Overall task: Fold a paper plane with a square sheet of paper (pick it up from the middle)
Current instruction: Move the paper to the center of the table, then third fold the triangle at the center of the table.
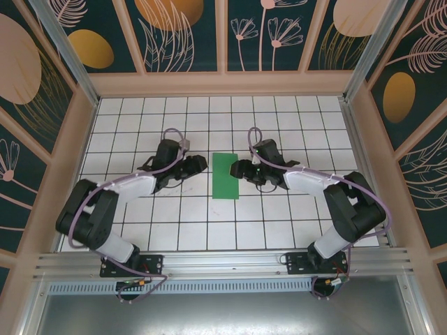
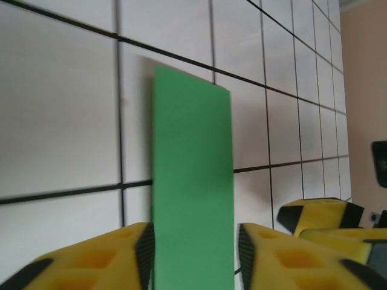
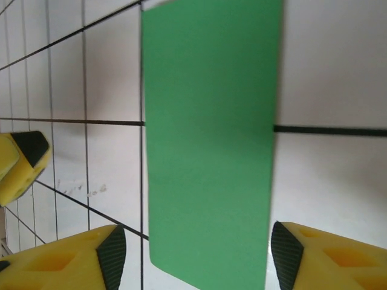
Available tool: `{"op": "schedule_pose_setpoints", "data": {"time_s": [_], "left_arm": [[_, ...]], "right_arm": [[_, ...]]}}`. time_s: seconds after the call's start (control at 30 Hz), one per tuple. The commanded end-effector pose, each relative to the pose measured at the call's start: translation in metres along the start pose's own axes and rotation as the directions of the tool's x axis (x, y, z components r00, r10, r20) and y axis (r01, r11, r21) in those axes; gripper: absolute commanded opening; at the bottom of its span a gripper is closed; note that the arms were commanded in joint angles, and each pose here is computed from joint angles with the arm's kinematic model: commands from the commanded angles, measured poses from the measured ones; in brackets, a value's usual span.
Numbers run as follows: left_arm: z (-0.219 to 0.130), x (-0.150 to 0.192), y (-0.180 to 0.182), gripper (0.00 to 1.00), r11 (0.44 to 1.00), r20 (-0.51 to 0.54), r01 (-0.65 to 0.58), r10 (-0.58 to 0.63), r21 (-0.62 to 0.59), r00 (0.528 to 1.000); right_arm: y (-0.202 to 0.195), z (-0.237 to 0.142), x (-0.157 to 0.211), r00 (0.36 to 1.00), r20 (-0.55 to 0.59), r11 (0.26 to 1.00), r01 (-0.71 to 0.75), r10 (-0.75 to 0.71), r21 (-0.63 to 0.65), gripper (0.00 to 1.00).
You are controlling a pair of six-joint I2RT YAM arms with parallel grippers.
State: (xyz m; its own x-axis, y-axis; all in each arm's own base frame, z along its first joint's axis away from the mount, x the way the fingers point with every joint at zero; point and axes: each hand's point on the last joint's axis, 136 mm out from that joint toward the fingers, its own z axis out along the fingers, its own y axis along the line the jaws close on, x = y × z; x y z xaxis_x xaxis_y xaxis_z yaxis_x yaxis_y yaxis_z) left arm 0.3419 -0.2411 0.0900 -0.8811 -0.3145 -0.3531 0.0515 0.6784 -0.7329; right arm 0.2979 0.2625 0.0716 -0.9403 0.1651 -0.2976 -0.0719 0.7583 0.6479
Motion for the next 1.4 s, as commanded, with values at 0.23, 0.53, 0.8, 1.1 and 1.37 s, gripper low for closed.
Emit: {"op": "schedule_pose_setpoints", "data": {"time_s": [0.23, 0.53, 0.8, 1.1, 1.37], "left_arm": [[0.070, -0.002, 0.000, 0.25, 0.997, -0.085, -0.025, 0.019, -0.068, 0.996], [0.088, 0.013, 0.043, 0.18, 0.980, -0.118, 0.016, -0.040, -0.197, 0.992], [0.086, 0.025, 0.067, 0.16, 0.962, -0.110, 0.049, -0.081, -0.270, 0.991], [0.084, 0.035, 0.078, 0.16, 0.955, -0.125, 0.058, -0.097, -0.290, 0.987], [0.083, 0.038, 0.080, 0.15, 0.955, -0.127, 0.062, -0.102, -0.292, 0.987]], "right_arm": [[-0.005, -0.006, 0.000, 0.990, 0.038, 0.991, -0.134, 0.134, -0.008, 0.69], [-0.014, -0.002, 0.007, 0.981, 0.015, 0.980, -0.193, 0.193, 0.055, 0.64], [-0.020, 0.009, 0.027, 0.977, -0.053, 0.973, -0.202, 0.208, 0.108, 0.59], [-0.009, 0.024, 0.034, 0.979, -0.111, 0.981, -0.158, 0.170, 0.112, 0.51], [-0.014, 0.026, 0.021, 0.988, -0.067, 0.978, -0.129, 0.141, 0.163, 0.52]]}}
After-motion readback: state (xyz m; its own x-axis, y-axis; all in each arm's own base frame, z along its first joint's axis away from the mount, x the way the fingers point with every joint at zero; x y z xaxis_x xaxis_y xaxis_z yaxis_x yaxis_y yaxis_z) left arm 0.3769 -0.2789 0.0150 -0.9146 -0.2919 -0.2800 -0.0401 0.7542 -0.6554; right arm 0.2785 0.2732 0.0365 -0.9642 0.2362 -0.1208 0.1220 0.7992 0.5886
